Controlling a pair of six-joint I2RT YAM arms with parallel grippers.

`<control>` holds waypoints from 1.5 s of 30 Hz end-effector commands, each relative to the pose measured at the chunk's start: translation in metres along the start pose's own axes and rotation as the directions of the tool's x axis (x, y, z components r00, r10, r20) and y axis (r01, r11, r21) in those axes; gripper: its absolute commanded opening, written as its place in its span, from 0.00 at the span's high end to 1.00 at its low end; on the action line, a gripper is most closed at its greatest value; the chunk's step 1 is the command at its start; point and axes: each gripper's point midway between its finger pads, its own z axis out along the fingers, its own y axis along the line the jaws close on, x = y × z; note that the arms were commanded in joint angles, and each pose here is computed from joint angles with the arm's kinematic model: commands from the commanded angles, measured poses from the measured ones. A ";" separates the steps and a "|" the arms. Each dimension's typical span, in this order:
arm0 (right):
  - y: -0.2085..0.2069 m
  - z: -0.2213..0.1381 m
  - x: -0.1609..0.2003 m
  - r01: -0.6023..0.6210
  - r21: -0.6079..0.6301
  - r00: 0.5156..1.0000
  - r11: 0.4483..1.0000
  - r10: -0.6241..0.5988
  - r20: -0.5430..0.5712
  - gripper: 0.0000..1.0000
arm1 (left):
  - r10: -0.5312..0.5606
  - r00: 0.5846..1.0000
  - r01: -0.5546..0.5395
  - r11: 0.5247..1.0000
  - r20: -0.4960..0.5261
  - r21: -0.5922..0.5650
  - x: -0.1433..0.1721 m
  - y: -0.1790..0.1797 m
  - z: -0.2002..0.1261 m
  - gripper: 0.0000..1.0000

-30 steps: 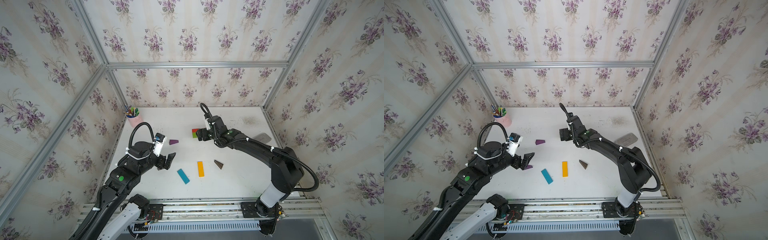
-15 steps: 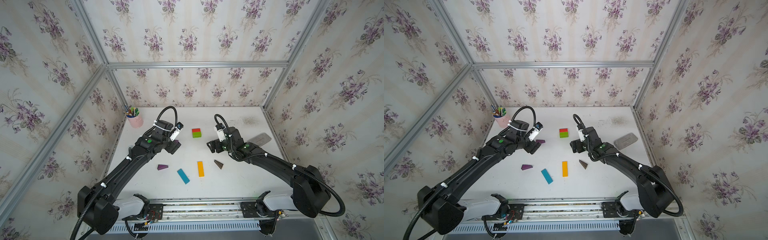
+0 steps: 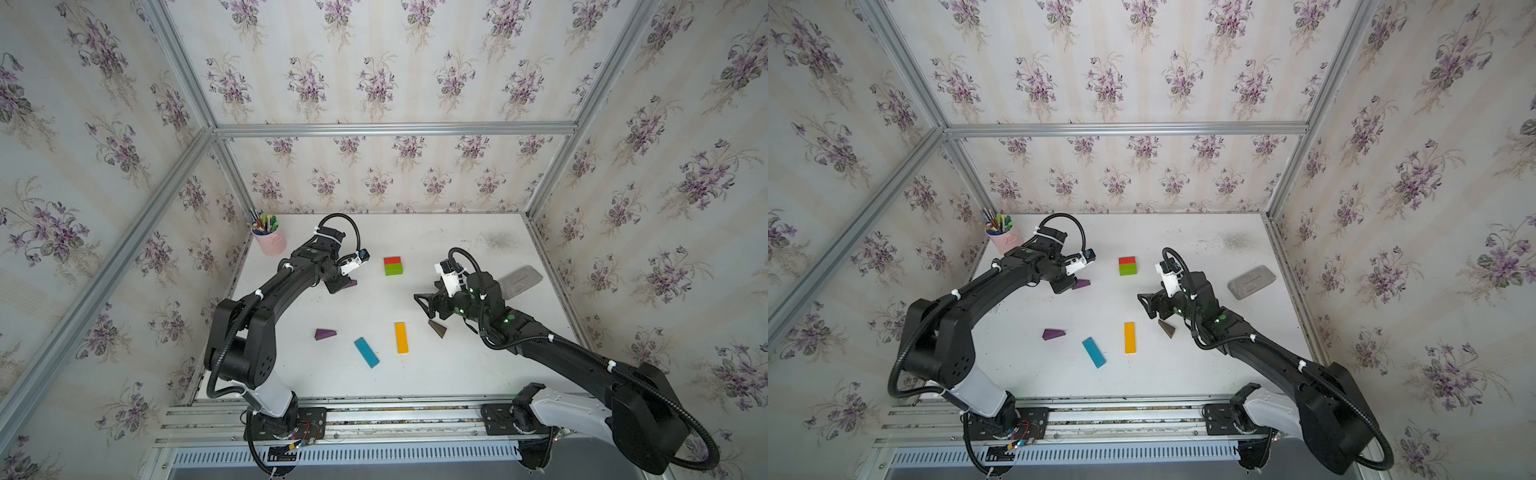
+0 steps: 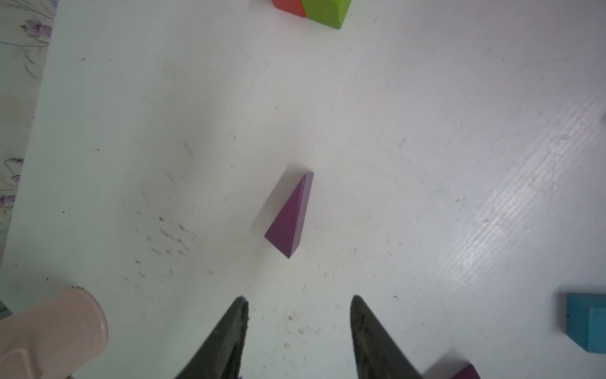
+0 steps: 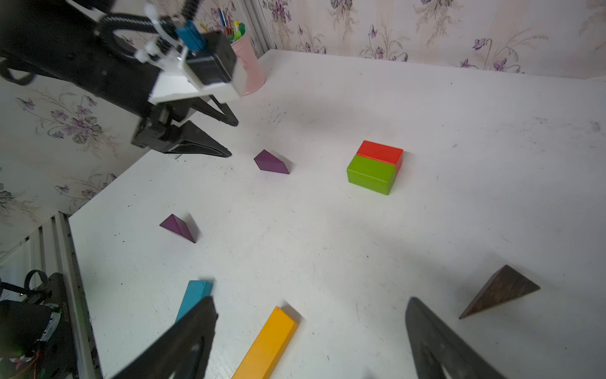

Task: Assemble a small pinwheel with building blocks
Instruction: Pick up the building block from the center of the board.

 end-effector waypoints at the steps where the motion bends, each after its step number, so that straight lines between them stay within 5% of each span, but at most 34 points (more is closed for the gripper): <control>1: 0.011 -0.005 -0.021 0.036 -0.050 0.995 0.998 -0.031 0.090 0.09 | 0.041 0.999 -0.042 0.998 0.022 0.041 -0.009 0.000 0.012 0.54; 45: 0.019 0.000 -0.016 0.048 -0.104 0.997 0.993 -0.041 0.068 0.09 | -0.013 0.994 0.029 0.990 -0.111 0.139 0.017 0.009 0.065 0.57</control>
